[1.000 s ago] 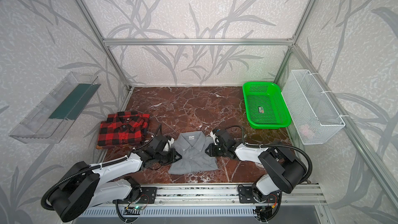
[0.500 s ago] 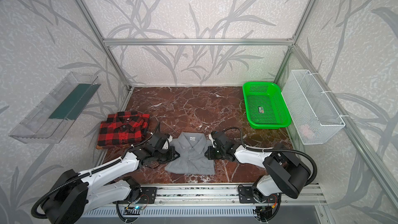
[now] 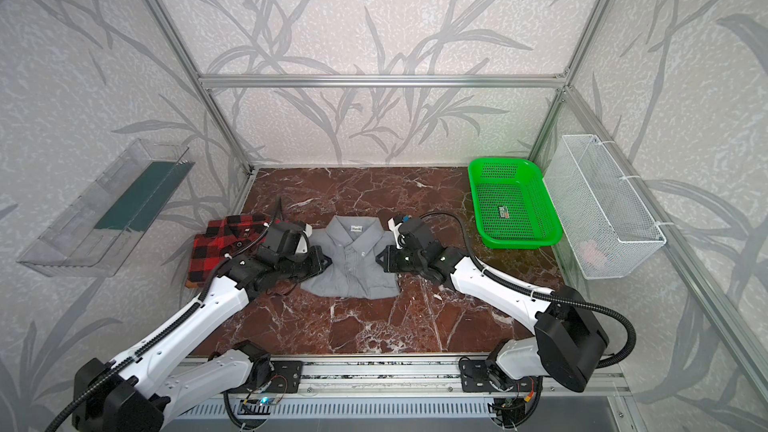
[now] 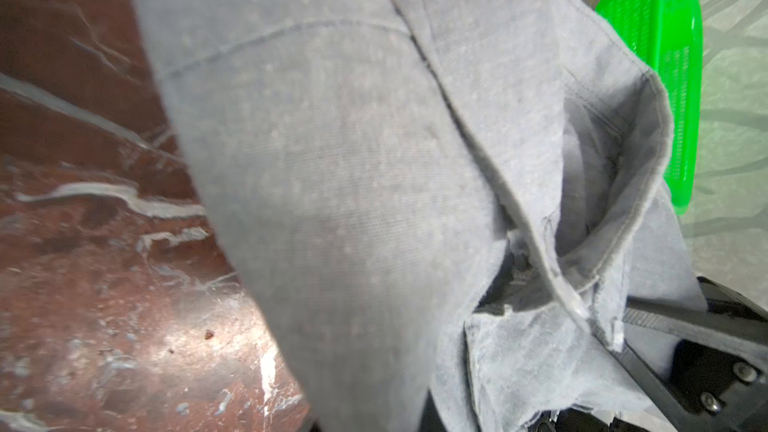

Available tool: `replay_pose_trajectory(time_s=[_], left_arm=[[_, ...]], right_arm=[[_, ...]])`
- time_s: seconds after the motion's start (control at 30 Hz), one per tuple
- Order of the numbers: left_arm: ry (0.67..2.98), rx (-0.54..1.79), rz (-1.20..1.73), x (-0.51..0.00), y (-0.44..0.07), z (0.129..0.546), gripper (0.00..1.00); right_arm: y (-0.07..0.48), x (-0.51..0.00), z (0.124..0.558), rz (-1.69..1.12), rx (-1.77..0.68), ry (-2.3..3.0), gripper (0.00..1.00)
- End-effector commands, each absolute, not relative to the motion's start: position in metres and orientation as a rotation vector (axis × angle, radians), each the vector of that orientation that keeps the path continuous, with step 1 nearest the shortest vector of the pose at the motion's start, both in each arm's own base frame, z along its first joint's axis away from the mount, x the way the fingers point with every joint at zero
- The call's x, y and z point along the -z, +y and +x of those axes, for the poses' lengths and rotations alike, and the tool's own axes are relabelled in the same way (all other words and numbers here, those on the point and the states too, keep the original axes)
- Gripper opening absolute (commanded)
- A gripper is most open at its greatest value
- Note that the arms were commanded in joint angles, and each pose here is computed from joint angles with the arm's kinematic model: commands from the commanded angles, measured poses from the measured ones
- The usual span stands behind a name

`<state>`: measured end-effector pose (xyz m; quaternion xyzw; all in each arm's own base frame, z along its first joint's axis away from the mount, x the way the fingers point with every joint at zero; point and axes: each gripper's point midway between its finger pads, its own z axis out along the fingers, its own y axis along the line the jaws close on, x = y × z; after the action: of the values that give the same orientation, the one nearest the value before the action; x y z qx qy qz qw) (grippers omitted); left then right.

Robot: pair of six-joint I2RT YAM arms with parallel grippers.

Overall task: Fold and stack the long sleeve shirts
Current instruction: 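Grasp both sides of the folded grey shirt with the left and right grippers, then carry the grey shirt with both grippers and lower it onto the plaid shirt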

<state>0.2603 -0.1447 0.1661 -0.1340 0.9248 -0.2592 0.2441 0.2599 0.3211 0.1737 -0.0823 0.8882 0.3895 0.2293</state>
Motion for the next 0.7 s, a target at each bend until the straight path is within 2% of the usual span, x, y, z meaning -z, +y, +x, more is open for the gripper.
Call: replay_pose_trajectory(time_s=[0.0, 0.37, 0.67], left_arm=[[2.462, 0.583, -0.378, -0.198, -0.110, 0.272, 0.00], [2.183, 0.234, -0.813, -0.258, 0.036, 0.301, 0.00], [2.114, -0.138, -1.007, -0.240, 0.114, 0.298, 0.00]], right_arm=[[0.347, -0.195, 0.265, -0.309, -1.105, 2.414, 0.00], [0.464, -0.240, 0.301, -0.433, -1.270, 2.272, 0.00], [0.543, -0.219, 0.323, -0.427, -1.452, 2.216, 0.00]])
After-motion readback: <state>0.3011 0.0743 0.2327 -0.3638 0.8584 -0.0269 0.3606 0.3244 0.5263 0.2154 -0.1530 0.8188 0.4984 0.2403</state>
